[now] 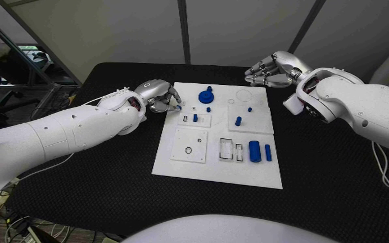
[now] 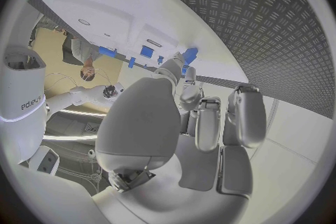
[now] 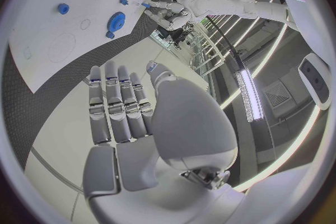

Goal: Assemble the parts on the task board

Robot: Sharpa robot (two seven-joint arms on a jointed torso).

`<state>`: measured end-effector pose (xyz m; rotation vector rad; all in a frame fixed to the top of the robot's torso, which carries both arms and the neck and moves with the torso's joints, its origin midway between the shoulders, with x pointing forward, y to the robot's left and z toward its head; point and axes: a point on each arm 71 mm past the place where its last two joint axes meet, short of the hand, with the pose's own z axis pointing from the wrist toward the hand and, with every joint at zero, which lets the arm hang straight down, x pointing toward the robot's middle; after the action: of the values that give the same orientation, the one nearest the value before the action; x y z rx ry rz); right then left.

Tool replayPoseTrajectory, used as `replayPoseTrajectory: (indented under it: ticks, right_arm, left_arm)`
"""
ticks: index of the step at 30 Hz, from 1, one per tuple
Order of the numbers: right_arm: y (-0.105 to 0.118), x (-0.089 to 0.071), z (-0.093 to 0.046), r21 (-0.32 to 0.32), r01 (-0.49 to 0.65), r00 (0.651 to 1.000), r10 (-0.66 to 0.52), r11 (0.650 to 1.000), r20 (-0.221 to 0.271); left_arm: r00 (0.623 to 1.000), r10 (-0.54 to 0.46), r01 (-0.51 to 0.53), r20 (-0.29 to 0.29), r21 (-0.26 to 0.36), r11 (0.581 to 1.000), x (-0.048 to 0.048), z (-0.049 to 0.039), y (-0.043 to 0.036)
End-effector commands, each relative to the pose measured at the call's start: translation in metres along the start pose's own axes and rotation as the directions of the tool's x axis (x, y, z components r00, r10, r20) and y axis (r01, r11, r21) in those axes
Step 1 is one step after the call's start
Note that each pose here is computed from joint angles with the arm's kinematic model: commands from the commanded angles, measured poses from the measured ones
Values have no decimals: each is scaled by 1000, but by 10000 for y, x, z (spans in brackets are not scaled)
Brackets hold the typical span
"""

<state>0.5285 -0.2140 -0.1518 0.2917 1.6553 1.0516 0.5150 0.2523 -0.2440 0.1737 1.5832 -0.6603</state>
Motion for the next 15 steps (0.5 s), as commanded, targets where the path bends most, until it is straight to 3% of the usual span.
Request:
replayPoseTrajectory:
  ticks: [1,15]
  right_arm:
    - [19,-2,6,-11,1,1000,-1,1000,1]
    - [22,2,9,-12,1,1000,-1,1000,-1]
  left_arm:
    - [1000,-4,4,16,2,1000,-18,12,-13]
    - [1000,-8,8,9,0,1000,-13,18,-16]
